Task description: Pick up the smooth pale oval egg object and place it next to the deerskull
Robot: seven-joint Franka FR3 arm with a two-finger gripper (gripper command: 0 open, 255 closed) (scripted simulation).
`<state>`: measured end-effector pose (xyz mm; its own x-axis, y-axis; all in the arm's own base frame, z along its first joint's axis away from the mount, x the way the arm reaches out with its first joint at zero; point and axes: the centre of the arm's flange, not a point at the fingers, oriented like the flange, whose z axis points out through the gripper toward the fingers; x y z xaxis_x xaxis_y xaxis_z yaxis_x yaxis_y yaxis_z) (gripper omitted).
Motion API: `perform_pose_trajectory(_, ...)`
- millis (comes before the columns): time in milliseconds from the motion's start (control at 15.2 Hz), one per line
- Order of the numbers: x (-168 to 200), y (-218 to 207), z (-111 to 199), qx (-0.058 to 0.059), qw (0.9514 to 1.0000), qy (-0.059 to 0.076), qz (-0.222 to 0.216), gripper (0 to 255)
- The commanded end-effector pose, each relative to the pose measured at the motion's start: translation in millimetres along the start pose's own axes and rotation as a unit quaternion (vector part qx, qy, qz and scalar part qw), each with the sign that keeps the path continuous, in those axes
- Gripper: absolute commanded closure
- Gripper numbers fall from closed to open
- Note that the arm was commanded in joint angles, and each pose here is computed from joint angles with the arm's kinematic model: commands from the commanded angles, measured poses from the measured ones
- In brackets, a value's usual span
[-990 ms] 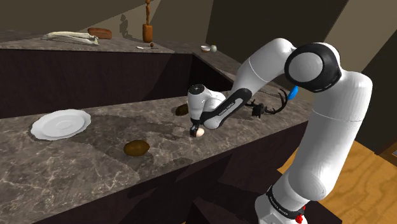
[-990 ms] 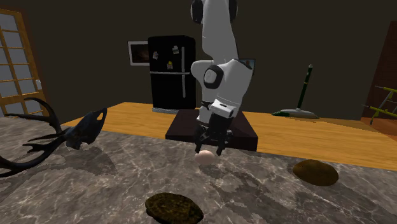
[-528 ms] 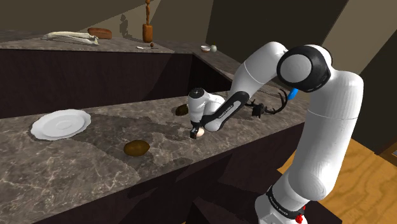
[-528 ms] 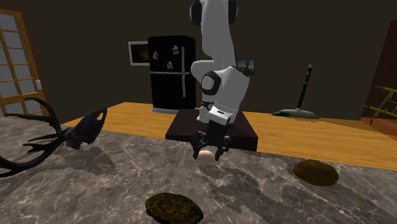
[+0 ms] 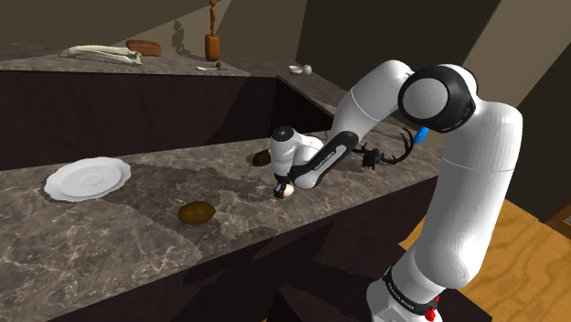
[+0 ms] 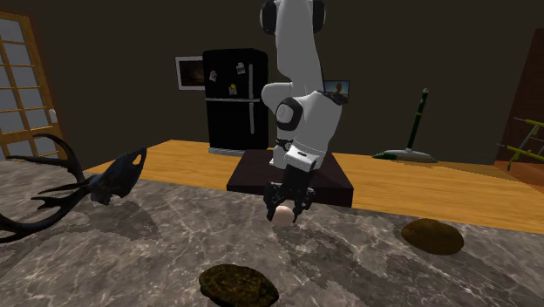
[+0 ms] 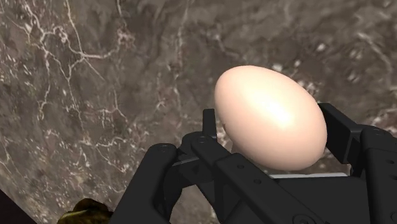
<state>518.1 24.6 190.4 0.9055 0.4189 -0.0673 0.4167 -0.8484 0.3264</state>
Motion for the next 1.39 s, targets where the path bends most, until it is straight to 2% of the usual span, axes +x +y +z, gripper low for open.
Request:
perform_pose_trajectory(0,0.0,0.0,0.0,0.0,1.0,0.0,0.0,255)
perform_pose_trajectory(330,0.0,-0.1,0.0,0.0,1.0,0.0,0.0,255)
perform_pose_trajectory(1320,-5.3,25.8,-74.7,0.0,1.0,0.0,0.0,255)
